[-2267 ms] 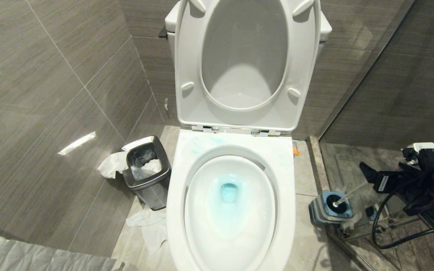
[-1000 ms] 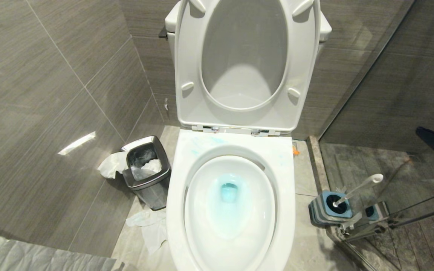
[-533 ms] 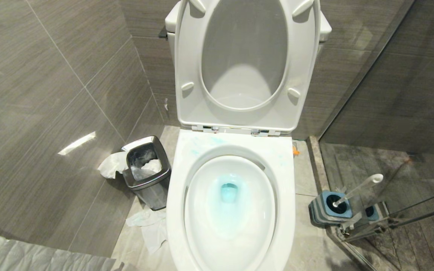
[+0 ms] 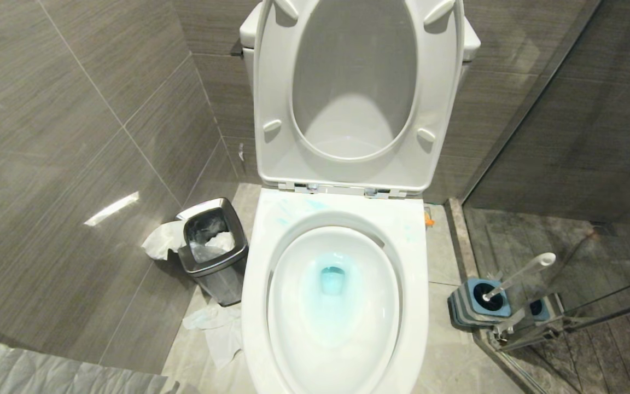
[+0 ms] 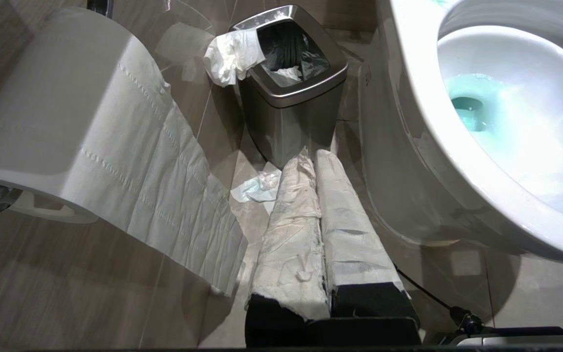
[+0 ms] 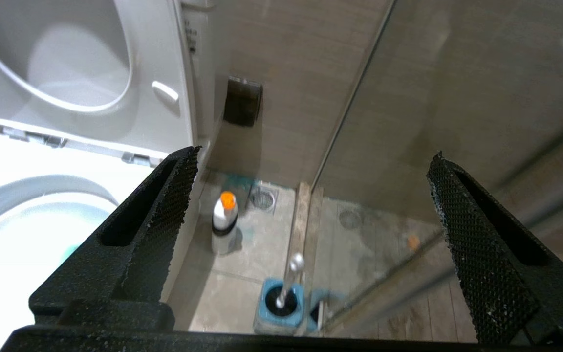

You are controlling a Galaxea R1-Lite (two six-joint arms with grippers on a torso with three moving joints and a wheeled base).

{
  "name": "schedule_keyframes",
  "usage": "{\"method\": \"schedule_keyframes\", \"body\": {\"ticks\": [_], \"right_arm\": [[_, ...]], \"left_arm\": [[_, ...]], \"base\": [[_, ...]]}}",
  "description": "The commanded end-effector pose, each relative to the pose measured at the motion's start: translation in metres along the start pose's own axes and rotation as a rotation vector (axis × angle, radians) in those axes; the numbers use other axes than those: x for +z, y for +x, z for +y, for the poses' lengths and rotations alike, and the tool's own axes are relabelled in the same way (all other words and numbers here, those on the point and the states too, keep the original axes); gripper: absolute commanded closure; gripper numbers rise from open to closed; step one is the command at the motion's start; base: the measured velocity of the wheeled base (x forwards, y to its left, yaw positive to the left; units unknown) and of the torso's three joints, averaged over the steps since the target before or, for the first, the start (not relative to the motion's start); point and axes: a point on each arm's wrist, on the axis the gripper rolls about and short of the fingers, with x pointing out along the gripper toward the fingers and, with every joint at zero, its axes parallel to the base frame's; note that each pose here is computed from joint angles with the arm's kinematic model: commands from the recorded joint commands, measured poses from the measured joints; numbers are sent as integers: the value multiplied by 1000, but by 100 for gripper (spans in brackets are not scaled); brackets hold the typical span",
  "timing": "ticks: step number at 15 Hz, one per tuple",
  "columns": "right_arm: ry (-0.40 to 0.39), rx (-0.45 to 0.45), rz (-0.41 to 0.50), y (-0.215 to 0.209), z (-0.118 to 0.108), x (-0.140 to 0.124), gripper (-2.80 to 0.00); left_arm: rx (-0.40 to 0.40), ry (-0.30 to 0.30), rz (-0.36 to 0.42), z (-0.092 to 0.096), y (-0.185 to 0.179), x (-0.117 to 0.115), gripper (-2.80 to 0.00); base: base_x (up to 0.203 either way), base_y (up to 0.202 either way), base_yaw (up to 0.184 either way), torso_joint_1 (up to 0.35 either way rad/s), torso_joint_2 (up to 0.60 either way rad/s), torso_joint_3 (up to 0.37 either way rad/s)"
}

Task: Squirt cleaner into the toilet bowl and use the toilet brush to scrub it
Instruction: Flush the toilet

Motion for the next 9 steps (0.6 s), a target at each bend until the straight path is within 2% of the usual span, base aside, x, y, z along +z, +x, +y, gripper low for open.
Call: {"method": "schedule_keyframes", "body": {"ticks": [1,9], "right_arm": [[-1,-1,-32,-20,1,-5,0],[0,-6,-60,-46,4,-24,0]], "left_arm": [[1,0,1,0,0,0,0],[-1,0,1,0,0,0,0]], "base": [[0,0,0,0,0,0],[0,0,0,0,0,0]]}}
